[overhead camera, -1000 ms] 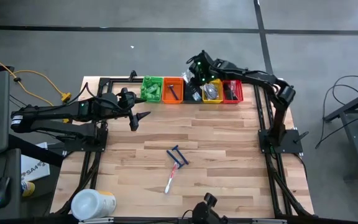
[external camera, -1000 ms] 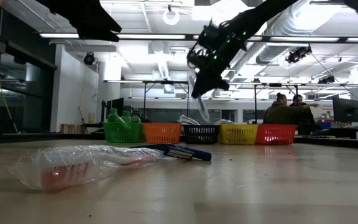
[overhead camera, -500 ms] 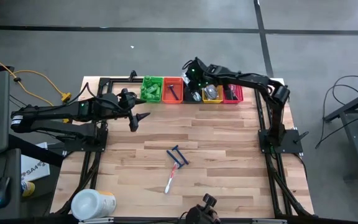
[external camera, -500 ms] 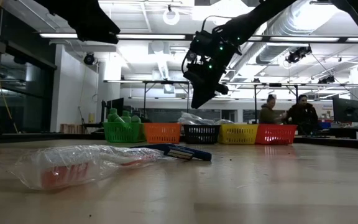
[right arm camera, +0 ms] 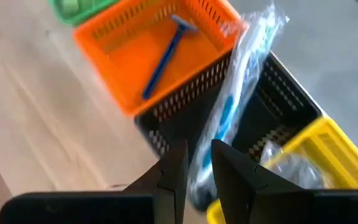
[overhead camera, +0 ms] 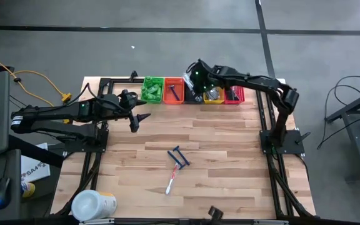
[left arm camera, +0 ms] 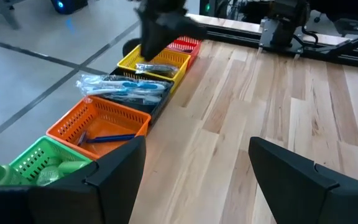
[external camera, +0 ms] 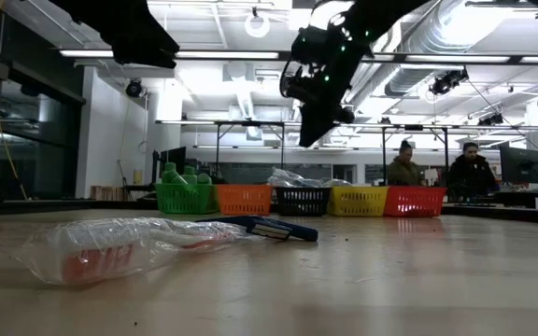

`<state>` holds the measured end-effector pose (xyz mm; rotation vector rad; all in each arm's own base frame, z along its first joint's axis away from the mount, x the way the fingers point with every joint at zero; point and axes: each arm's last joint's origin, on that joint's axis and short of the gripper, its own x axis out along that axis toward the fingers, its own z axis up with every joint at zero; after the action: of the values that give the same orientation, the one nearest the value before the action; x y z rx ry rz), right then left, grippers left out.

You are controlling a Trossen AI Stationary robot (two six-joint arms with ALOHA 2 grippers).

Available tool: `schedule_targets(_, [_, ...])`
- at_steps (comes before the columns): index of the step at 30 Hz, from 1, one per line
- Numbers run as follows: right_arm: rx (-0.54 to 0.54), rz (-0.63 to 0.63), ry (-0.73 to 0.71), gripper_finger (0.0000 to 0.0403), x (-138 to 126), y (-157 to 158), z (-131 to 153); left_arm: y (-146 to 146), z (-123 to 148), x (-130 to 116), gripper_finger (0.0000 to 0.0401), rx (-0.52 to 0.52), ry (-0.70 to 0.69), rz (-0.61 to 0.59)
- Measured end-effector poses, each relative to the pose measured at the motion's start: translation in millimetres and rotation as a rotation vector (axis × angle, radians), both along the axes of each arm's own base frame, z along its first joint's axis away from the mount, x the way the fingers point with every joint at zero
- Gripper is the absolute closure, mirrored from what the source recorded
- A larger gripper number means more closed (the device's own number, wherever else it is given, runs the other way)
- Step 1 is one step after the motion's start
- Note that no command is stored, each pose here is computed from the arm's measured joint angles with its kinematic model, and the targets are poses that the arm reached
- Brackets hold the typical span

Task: Pick & Place Travel size toiletries
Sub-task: Put the orange toothbrush into the black bin

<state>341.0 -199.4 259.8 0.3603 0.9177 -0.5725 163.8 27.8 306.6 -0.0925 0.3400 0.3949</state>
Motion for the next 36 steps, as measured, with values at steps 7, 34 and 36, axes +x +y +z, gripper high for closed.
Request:
schedule_targets(7, [-0.003, 0.04, 0.054, 0.0337, 1.9, 58.2, 8.4, 0.4, -3.5, -1.7, 0.0116, -0.015, 0.034, 0.03])
schedule_targets(34, [-0.18, 0.008, -0.259, 0.0337, -50.6, 295.2, 9.0, 1.3, -35.0, 15.6, 0.0116, -0.421, 0.147, 0.201])
schedule_targets(36, [-0.171, 0.0, -0.267, 0.0337, -55.2, 302.3, 2.2, 1.6, -37.0, 18.2, 0.0116, -0.421, 0.158, 0.201])
